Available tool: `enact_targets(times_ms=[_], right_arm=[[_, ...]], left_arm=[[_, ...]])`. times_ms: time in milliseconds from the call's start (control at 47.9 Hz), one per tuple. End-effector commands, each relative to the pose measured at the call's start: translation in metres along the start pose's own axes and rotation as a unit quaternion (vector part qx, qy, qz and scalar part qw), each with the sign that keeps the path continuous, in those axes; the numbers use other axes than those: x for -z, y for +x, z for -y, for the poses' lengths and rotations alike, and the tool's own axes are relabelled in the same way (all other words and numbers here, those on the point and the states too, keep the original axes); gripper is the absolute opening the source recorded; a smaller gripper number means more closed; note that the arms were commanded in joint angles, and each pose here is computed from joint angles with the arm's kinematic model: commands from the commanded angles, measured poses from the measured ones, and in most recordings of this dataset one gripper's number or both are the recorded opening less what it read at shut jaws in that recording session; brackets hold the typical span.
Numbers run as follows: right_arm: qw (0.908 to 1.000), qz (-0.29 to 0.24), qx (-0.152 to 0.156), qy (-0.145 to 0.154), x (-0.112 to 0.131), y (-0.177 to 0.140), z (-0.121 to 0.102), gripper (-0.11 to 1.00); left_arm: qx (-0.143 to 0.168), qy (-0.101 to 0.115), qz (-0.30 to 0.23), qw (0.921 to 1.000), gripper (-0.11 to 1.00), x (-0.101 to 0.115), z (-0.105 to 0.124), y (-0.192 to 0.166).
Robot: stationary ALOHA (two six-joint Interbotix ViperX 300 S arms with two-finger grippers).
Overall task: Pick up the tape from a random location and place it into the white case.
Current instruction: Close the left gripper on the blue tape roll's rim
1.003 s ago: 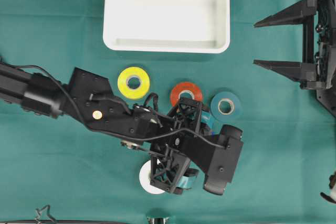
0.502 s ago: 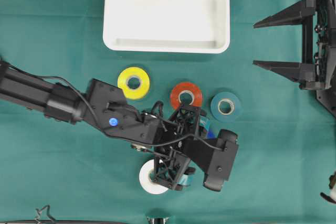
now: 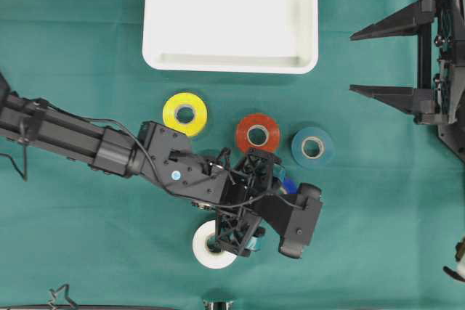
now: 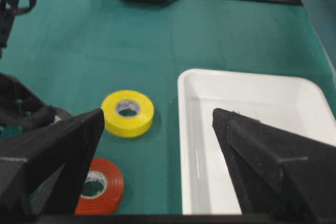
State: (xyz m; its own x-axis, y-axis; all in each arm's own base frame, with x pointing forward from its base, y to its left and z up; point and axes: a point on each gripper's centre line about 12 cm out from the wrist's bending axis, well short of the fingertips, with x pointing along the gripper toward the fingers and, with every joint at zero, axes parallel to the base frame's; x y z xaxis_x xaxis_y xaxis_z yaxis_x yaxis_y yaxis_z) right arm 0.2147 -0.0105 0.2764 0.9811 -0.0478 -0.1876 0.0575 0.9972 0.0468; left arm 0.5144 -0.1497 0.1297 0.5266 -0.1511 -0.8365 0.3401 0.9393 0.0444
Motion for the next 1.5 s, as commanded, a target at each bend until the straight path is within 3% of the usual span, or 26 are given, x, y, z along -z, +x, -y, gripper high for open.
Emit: enact_targets(times_ms=[0, 230, 627, 711, 899, 940, 1484], right_arm=[[0.9999, 0.011, -0.001, -0.002, -0.010, 0.001, 0.000, 0.92], [0.9999, 0.011, 0.000, -0.002, -0.010, 0.001, 0.000, 0.92], [1.0000, 0.008, 0.000, -0.003, -0.009, 0.002, 0.000, 0.92], [1.0000, 0.008, 0.000, -0.003, -0.009, 0.002, 0.000, 0.92], [1.0000, 0.008, 0.000, -0.002, -0.008, 0.002, 0.000, 0.92], [1.0000, 0.007, 0.000, -0.003, -0.008, 0.002, 0.000, 0.92], [1.0000, 0.008, 0.000, -0.003, -0.009, 0.002, 0.000, 0.92]], left_arm=[[-0.002, 0.008, 0.022, 0.9997, 0.99, -0.010, -0.001, -0.006], [-0.002, 0.024, 0.014, 0.9996, 0.99, -0.005, -0.001, 0.007], [-0.002, 0.021, 0.009, 0.9997, 0.96, -0.001, -0.001, 0.011], [-0.002, 0.021, 0.011, 0.9997, 0.85, -0.003, -0.001, 0.010], [-0.002, 0.020, 0.010, 0.9997, 0.31, -0.003, -0.002, 0.010], [-0.001, 0.020, 0.011, 0.9997, 0.25, -0.003, -0.001, 0.009], [-0.002, 0.019, 0.012, 0.9997, 0.25, -0.008, -0.002, -0.002]])
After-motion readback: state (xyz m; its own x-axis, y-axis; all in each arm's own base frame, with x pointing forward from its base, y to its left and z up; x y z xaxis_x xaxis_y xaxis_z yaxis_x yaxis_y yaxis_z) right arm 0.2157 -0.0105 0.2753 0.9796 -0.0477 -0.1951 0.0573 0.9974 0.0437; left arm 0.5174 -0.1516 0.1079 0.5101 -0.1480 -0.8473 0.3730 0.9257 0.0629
